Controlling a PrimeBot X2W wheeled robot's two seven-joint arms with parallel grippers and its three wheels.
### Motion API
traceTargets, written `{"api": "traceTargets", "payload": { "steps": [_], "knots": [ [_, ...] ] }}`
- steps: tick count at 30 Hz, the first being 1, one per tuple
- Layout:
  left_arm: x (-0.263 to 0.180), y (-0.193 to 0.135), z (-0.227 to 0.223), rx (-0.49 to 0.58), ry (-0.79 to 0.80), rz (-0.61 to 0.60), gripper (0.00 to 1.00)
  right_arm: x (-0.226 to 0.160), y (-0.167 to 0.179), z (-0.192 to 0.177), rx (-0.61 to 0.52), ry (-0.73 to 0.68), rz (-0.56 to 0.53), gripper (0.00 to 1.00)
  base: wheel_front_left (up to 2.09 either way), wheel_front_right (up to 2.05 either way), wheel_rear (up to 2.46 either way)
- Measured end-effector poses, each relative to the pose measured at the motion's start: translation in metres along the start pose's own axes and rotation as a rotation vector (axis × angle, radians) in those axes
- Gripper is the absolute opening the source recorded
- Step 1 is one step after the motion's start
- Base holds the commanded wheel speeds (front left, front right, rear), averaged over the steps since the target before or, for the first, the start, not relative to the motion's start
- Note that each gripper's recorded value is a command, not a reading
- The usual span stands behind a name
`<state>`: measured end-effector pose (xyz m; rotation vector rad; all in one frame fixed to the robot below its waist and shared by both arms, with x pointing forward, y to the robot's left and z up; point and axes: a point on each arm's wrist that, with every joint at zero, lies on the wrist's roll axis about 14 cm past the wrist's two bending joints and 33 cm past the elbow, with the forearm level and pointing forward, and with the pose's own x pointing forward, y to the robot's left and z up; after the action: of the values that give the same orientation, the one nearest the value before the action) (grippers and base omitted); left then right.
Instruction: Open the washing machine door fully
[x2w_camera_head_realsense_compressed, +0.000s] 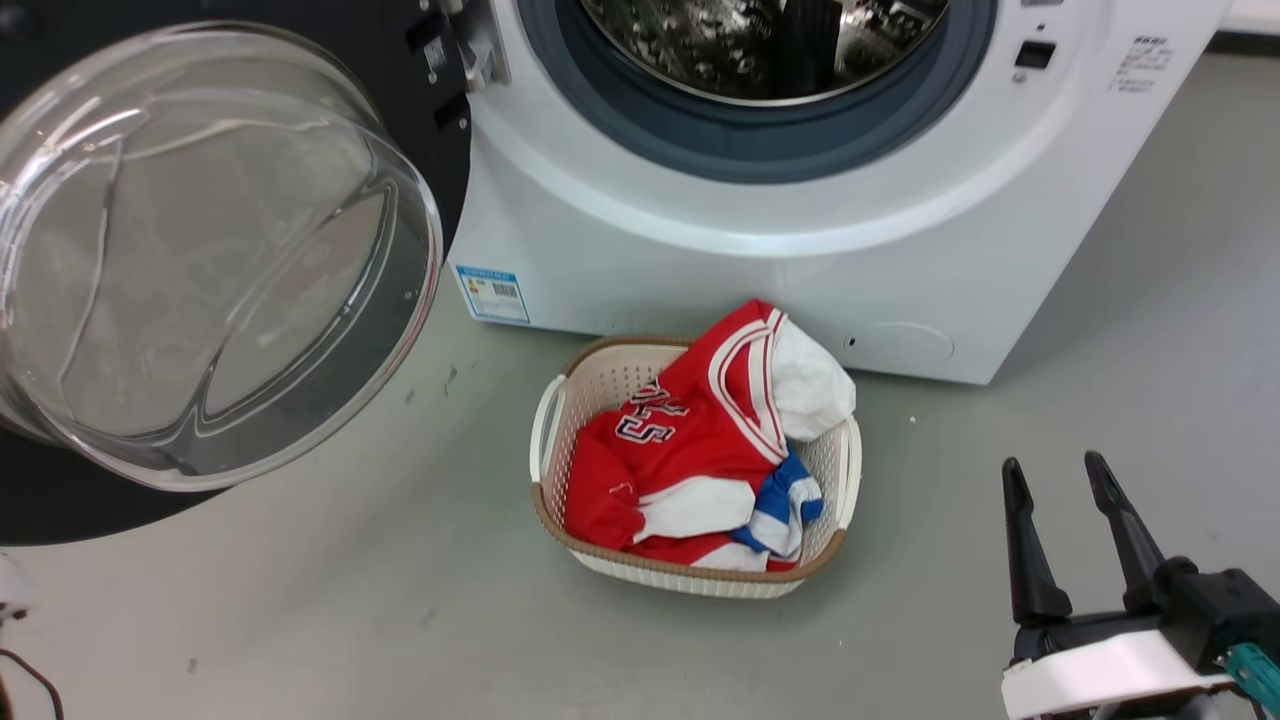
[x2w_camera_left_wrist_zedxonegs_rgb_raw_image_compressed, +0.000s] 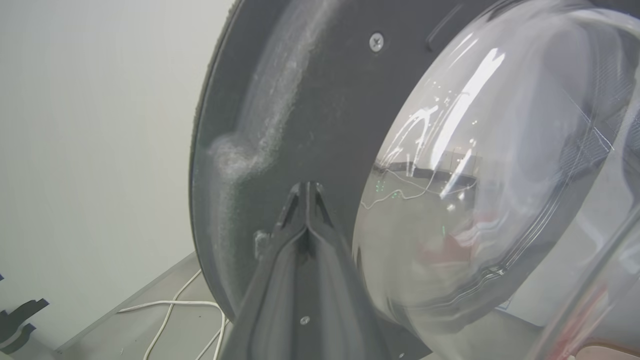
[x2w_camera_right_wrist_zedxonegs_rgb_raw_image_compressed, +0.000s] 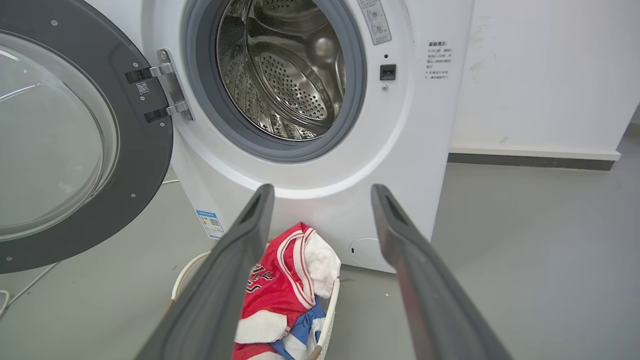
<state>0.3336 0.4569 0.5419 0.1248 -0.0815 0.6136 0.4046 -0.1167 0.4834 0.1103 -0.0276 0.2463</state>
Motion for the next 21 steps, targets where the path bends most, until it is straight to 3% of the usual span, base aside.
{"api": "traceTargets", "payload": {
  "steps": [6,21],
  "knots": [
    [-0.021,-0.023,0.023,-0.003,-0.081,-0.077,0.0,-0.014,0.0,0.02,-0.007,-0.048,-0.009,1.0,0.0,0.0,0.0],
    [-0.088,-0.136,0.05,-0.059,-0.186,-0.371,0.0,-0.051,-0.017,0.059,-0.025,-0.157,-0.081,1.0,0.0,0.0,0.0]
  ]
}}
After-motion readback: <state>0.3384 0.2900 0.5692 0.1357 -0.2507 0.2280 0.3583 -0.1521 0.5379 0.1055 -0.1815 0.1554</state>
